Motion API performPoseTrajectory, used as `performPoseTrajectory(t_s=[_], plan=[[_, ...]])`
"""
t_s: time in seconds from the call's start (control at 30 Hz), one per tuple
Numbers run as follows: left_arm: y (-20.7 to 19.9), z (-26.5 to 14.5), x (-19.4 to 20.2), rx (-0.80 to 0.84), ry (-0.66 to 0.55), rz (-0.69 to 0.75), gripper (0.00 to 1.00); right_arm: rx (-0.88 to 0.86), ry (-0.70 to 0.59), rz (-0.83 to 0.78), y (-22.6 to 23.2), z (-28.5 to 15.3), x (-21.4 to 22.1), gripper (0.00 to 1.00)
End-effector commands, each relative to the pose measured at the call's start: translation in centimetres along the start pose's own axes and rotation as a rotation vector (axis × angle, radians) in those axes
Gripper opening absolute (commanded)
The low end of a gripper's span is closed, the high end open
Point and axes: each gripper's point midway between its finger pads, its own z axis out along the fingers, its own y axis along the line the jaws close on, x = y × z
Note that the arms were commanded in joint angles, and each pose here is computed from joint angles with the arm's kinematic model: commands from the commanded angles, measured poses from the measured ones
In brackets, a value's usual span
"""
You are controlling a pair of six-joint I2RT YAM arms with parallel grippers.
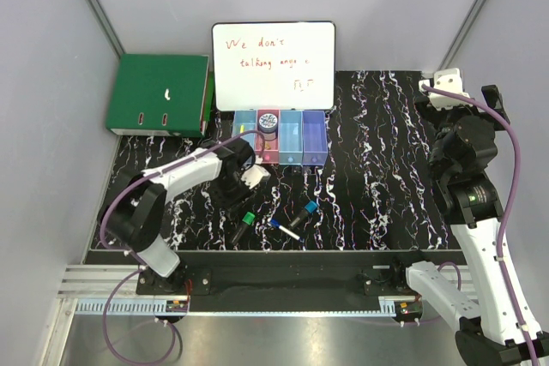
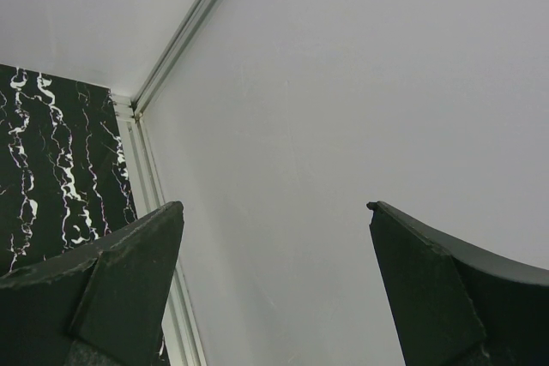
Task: Sort the stationery into containers
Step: Pick up the pen from the center of the board.
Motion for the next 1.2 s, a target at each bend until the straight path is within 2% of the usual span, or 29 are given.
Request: performPoseTrajectory(t_s=[0.0, 0.23, 0.3, 0.37, 0.43, 0.47, 0.6, 0.77, 1.0, 1.17], plan=[[0.2, 1.6, -0.8, -0.031, 0.006, -0.036, 0.46, 0.025, -0.030, 0.048, -1.2, -0.2, -1.0, 0.97], [1.9, 3.0, -0.9, -0.114, 0.051, -0.052, 0.45, 0.024, -0.033, 0.056, -1.2, -0.1, -1.2, 0.97], [2.3, 3.6, -0.6, -0.125, 0.076, -0.050, 0.40, 0.025, -0.035, 0.059, -1.2, -0.1, -1.2, 0.97], [2.4, 3.9, -0.4, -0.127, 0.094, -0.053, 0.28, 0.022, -0.034, 0.058, -1.1, -0.1, -1.2, 0.97], [2.6, 4.0, -0.4, -0.134, 0.099, -0.054, 0.06, 0.024, -0.035, 0.065, -1.2, -0.1, -1.3, 0.97], [2.6, 4.2, -0.3, -0.135, 0.107, -0.056, 0.00, 0.025, -0.035, 0.066, -1.3, -0.1, -1.3, 0.97], [2.6, 4.2, -0.3, -0.136, 0.112, -0.060, 0.00, 0.028, -0.036, 0.069, -1.4, -0.1, -1.4, 0.97], [2.3, 2.6, -1.6, -0.125, 0.054, -0.049, 0.00, 0.032, -0.038, 0.064, -1.6, -0.2, -1.5, 0.97], [2.4, -3.7, -6.8, -0.152, -0.128, -0.011, 0.00, 0.036, -0.037, 0.051, -1.8, -0.4, -1.3, 0.97], [2.0, -6.6, -8.4, -0.149, -0.171, -0.019, 0.00, 0.033, -0.036, 0.046, -1.7, -0.4, -1.2, 0.97]])
